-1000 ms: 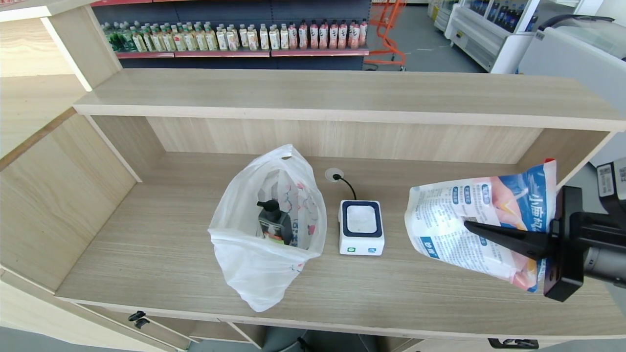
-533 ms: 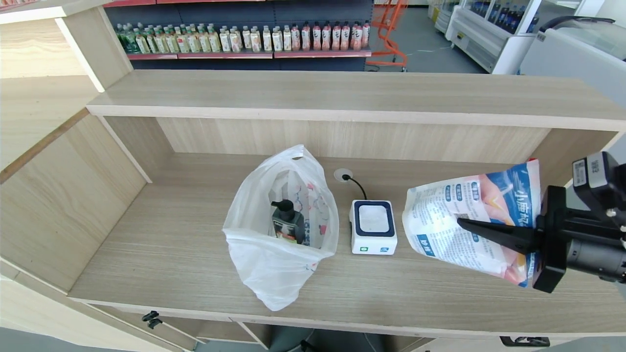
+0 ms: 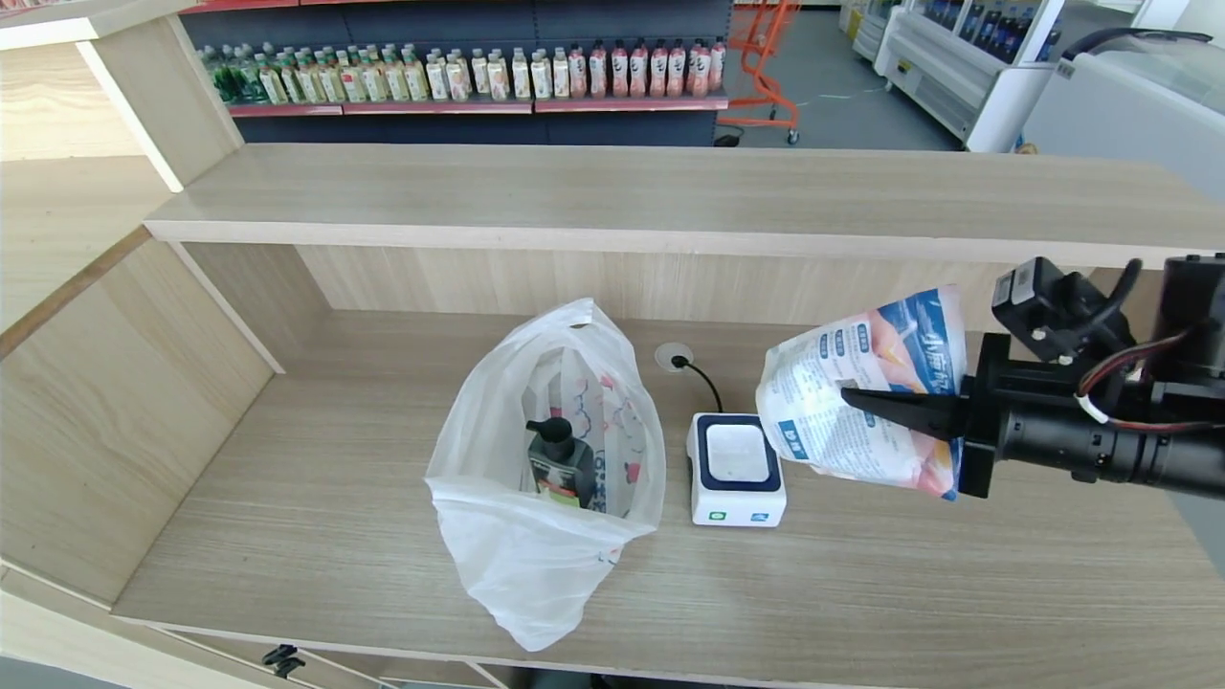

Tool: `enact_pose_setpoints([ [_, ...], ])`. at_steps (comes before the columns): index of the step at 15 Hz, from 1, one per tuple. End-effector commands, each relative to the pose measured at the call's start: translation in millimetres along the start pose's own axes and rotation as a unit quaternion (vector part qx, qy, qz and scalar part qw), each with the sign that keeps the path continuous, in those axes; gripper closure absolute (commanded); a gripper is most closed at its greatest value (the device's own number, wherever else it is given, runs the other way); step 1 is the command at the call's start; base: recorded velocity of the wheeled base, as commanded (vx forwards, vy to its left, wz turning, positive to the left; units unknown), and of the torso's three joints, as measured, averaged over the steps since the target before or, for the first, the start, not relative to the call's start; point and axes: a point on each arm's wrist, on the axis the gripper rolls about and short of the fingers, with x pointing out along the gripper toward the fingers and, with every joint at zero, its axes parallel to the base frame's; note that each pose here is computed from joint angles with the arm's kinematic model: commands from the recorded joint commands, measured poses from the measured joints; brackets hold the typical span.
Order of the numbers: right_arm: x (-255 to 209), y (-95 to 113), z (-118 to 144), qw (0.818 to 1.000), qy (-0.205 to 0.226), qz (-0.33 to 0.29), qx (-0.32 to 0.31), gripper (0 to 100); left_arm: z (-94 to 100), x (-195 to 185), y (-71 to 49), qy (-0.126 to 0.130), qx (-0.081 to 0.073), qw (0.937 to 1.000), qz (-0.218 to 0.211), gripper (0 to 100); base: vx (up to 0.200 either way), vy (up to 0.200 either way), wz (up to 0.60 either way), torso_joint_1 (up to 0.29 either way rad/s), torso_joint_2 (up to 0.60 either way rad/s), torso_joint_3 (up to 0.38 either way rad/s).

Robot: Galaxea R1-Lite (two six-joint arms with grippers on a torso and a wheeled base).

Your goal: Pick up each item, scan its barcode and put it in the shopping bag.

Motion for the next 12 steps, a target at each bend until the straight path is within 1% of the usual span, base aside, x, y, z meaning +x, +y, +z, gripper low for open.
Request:
enact_pose_setpoints([
  [1,16,-5,-20,1.0,0.028,0.012,-0.005,100,0.0,0,0.0,0.0,0.0,1.0,0.0,0,0.0,0.0,0.0,0.0,0.0,0.0],
  [3,21,-11,-34,0.998,0.046,0.015,-0.049,100,0.0,0,0.0,0.0,0.0,1.0,0.0,0,0.0,0.0,0.0,0.0,0.0,0.0],
  [6,31,-15,-45,0.994,0.054,0.026,-0.088,100,0.0,0,0.0,0.0,0.0,1.0,0.0,0,0.0,0.0,0.0,0.0,0.0,0.0],
  [10,51,-22,-55,0.992,0.023,0.027,-0.12,100,0.0,0,0.0,0.0,0.0,1.0,0.0,0,0.0,0.0,0.0,0.0,0.0,0.0],
  [11,58,-22,-59,0.992,0.007,0.04,-0.124,100,0.0,0,0.0,0.0,0.0,1.0,0.0,0,0.0,0.0,0.0,0.0,0.0,0.0],
  [12,62,-22,-63,0.992,0.007,0.047,-0.121,100,0.0,0,0.0,0.0,-0.001,1.0,0.0,0,0.0,0.0,0.0,0.0,0.0,0.0],
])
